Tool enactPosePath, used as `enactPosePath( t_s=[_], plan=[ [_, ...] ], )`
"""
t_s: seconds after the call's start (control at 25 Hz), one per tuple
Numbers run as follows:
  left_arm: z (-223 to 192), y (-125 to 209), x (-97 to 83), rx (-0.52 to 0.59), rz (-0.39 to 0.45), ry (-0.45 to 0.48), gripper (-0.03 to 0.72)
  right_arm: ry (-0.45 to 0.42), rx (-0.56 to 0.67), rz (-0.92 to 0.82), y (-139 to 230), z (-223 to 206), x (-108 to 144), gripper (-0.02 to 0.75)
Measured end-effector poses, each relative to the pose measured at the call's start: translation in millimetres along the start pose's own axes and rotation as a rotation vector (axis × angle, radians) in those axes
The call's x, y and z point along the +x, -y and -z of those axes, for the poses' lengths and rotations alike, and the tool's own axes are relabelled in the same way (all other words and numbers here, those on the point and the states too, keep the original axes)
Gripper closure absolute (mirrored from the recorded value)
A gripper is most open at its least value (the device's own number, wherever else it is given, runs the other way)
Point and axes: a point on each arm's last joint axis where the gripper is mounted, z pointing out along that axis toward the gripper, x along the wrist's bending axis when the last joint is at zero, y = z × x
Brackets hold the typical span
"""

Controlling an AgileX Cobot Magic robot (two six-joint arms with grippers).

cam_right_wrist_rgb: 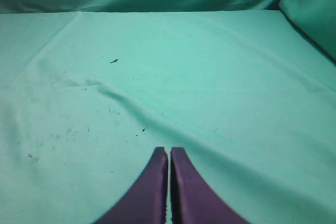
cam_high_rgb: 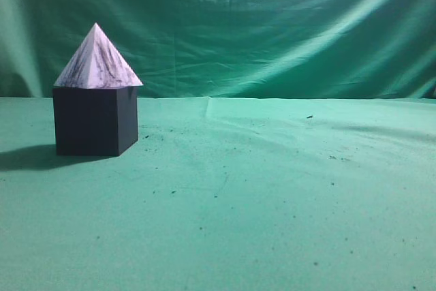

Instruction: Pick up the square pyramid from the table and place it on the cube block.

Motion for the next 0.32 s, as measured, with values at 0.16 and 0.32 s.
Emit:
enactPosePath(
  t_s=[0.16,0.32],
  plan=[
    [0.0,0.0,0.0,0.0,0.0,0.0,0.688,0.0,0.007,-0.001,1.0,-0.2,0.0,0.738],
    [0.0,0.0,0.0,0.0,0.0,0.0,0.688,-0.001,0.007,-0.002,1.0,-0.2,0.1,0.738]
  ],
)
